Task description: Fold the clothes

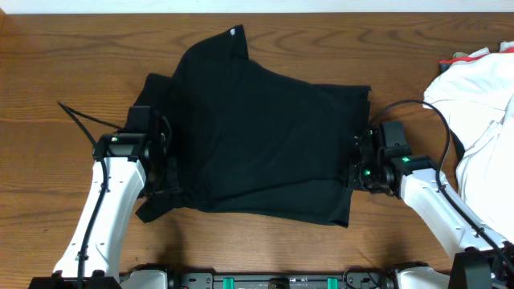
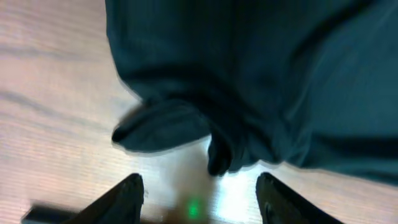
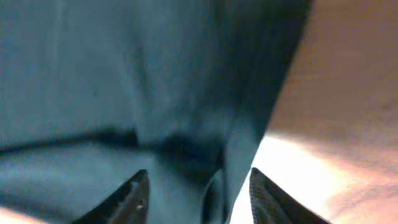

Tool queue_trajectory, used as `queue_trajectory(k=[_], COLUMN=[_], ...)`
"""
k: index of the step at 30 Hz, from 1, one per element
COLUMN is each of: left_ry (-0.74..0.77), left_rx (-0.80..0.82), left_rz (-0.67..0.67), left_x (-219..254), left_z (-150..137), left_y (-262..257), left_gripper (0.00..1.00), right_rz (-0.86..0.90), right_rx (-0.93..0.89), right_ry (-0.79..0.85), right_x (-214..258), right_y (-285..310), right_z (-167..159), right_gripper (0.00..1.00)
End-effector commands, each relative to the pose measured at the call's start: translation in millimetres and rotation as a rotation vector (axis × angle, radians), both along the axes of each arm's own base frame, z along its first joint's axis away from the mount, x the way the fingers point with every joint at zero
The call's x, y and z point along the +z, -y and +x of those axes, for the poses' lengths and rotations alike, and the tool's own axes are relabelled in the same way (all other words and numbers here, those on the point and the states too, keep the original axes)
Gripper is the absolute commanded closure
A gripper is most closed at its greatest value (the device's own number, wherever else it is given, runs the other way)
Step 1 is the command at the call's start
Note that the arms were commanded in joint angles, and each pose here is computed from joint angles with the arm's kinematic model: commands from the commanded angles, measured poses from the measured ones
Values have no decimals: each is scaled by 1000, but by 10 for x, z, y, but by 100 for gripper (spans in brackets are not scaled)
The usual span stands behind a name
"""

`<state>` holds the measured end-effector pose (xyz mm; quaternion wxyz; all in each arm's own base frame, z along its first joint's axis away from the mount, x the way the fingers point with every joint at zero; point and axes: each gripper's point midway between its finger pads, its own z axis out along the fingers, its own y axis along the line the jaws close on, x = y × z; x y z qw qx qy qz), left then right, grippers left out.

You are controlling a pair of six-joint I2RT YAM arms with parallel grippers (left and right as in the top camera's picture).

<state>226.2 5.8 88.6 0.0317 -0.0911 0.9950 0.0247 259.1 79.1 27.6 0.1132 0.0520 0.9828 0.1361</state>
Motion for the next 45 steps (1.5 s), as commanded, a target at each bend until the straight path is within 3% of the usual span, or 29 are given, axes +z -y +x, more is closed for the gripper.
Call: queue_trajectory(k=[1, 3, 5, 9, 14, 19, 24, 33, 38, 42, 45], left_ry=[78, 120, 149, 125, 68, 52, 38, 38, 44, 55, 64], left_rx=[1, -2, -5, -12, -12, -11, -10, -10, -11, -11, -12], left_rz=[5, -13, -42, -99, -123, -122, -122, -122, -121, -122, -122], left_x=[71, 80, 71, 42, 16, -59, -121, -132, -130, -127, -125], left_z=[181, 287, 357, 312, 173, 125, 103, 114, 130, 156, 178], left_y=[-5, 27, 78, 176, 216, 215, 214, 214, 214, 214, 215], left_gripper=[40, 53, 59, 60, 59, 58, 58, 58, 58, 58, 58], right_rz=[-31, 4, 32, 63, 30, 71, 164, 166, 387, 591, 606], right_rx=[-50, -56, -69, -43, -3, 58, 114, 112, 141, 167, 165], right_ry=[59, 80, 58, -80, -257, -361, -350, -325, -405, -417, -427], right_x=[15, 39, 9, -150, -250, -212, -153, -238, -32, 217, 240], right_y=[90, 32, -18, -104, -51, -113, -279, -280, -584, -832, -848], right_z=[172, 237, 222, -39, -461, -741, -746, -741, -932, -952, -968], right_gripper=[64, 67, 70, 75, 53, 51, 51, 69, 80, 80, 82])
